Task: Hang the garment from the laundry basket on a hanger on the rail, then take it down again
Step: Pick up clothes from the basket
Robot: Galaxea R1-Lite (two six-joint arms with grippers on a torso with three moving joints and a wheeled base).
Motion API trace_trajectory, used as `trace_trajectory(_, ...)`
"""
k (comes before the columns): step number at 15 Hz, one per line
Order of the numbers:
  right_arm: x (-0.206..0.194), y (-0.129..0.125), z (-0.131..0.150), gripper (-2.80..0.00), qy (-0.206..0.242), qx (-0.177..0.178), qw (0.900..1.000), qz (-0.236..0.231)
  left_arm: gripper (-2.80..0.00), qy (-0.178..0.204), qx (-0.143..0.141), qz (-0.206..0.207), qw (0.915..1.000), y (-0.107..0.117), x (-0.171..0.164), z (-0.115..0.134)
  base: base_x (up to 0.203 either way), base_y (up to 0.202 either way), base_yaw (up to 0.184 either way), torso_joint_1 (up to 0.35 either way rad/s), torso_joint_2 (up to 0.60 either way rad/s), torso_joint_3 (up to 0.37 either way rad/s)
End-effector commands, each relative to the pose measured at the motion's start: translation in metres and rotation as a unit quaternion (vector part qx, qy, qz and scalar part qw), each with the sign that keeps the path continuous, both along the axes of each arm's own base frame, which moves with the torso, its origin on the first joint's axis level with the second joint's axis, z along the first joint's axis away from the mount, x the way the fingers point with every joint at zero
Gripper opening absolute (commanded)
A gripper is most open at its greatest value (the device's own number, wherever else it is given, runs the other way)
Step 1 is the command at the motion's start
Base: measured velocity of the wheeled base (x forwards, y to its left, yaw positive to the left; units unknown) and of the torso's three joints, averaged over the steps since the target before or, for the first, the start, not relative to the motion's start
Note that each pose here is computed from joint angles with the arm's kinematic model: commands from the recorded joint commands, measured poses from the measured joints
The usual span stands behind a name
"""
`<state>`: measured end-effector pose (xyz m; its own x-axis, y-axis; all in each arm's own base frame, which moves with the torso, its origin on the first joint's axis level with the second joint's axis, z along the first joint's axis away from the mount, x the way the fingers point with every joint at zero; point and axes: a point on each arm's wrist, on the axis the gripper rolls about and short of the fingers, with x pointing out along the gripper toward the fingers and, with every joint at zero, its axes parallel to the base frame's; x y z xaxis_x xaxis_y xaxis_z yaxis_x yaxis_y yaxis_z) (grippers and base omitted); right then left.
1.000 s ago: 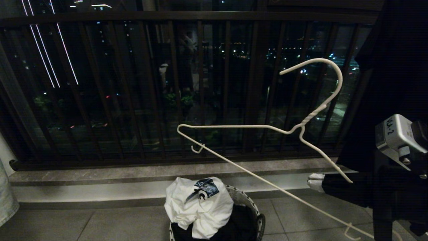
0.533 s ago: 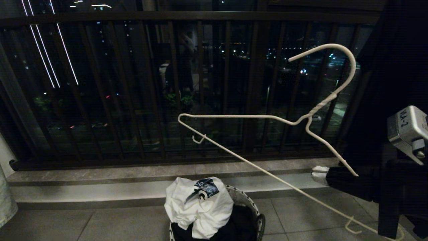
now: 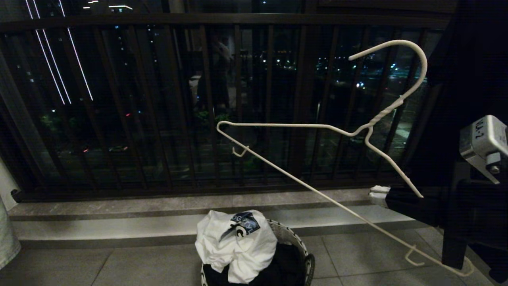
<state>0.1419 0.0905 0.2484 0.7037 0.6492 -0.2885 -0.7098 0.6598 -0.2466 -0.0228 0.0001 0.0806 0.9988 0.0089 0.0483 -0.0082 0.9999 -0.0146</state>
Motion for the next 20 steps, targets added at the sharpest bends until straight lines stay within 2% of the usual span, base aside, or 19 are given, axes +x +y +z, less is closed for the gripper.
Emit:
trace_trajectory(1, 0.005, 0.001, -0.003, -2.8, 0.007, -0.005, 1.0, -0.004, -2.8, 0.007, 0.0, 0.0, 1.0, 0.0, 0.001, -0.004, 0.0, 0.0, 0.0, 0.0, 0.0, 0.0)
trace_trajectory(12, 0.005, -0.002, -0.003, -2.8, -0.001, -0.006, 1.0, -0.019, -2.8, 0.008, 0.008, 0.0, 0.9999, 0.0, 0.0, -0.002, 0.0, 0.0, 0.0, 0.0, 0.0, 0.0)
trace_trajectory(14, 0.005, -0.001, -0.003, -2.8, 0.0, -0.006, 1.0, -0.019, -2.8, 0.002, 0.017, -0.003, 0.9999, 0.0, 0.0, 0.018, 0.0, 0.0, 0.0, 0.0, 0.0, 0.0)
trace_trajectory(16, 0.005, -0.001, -0.003, -2.8, 0.0, -0.006, 1.0, -0.019, -2.8, 0.019, 0.018, -0.006, 0.9996, 0.0, 0.007, 0.045, 0.0, 0.0, 0.0, 0.0, 0.0, 0.0)
trace_trajectory(20, 0.007, -0.003, -0.002, -2.8, -0.002, -0.006, 1.0, -0.027, -2.8, 0.092, 0.049, -0.037, 0.9939, -0.002, 0.05, 0.099, 0.0, 0.0, 0.0, 0.0, 0.0, 0.0)
